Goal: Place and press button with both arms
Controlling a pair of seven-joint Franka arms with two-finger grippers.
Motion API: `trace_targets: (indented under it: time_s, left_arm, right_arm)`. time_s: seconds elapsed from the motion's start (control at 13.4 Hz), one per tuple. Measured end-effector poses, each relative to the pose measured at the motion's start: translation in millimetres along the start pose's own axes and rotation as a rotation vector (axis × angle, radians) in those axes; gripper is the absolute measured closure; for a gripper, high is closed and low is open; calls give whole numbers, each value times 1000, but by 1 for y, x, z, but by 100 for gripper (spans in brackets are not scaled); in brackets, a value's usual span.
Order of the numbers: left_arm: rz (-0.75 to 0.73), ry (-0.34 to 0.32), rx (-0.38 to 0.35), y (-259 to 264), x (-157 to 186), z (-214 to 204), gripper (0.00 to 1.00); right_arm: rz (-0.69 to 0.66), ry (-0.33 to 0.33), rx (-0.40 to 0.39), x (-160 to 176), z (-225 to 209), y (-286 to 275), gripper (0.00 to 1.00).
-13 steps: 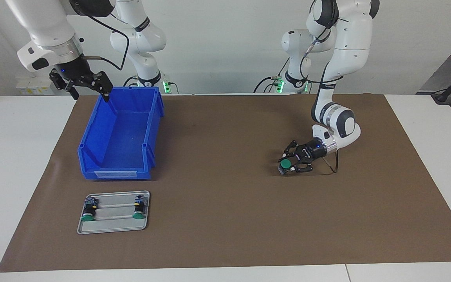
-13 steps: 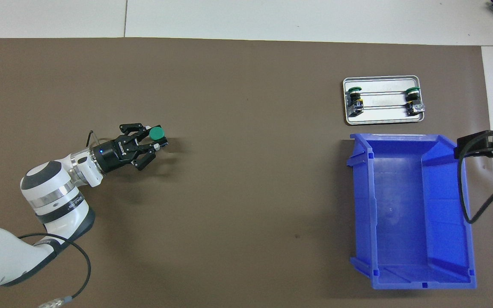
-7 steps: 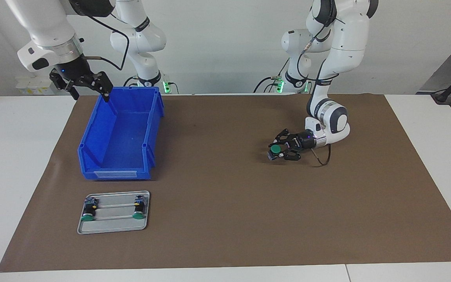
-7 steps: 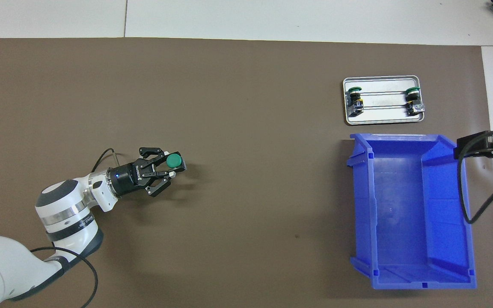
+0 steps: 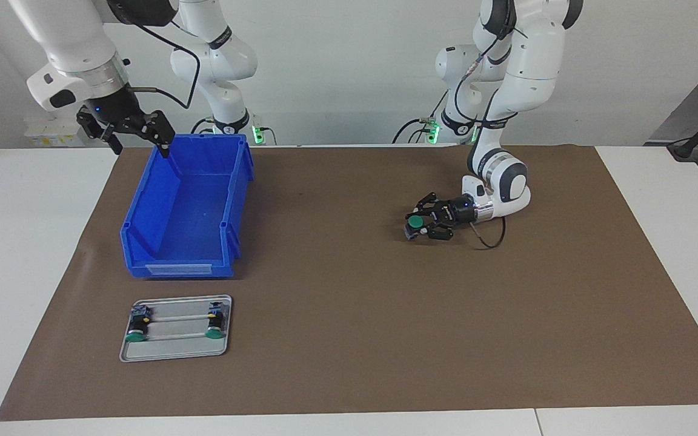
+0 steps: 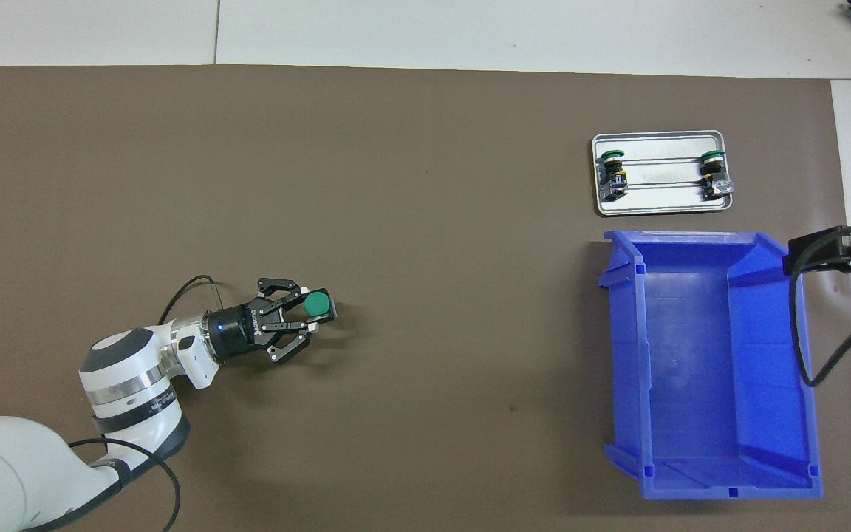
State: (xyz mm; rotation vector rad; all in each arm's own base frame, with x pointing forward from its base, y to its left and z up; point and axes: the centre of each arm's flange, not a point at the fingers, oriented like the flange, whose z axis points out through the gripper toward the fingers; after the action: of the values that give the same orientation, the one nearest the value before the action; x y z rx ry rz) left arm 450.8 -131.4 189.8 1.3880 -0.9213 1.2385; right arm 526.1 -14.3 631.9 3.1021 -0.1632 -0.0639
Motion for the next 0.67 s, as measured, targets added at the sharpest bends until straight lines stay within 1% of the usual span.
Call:
trace_targets:
  time_s: [0.45, 0.6, 0.67]
  left_arm:
    - [0, -41, -26, 7, -8, -1, 61]
    - [1, -61, -28, 7, -10, -3, 61]
    - [2, -62, -28, 7, -10, -3, 61]
  right_arm:
    - [0, 0, 0, 0, 0, 0, 0]
    - [0, 0, 0, 0, 0, 0, 0]
    - [0, 0, 0, 0, 0, 0, 0]
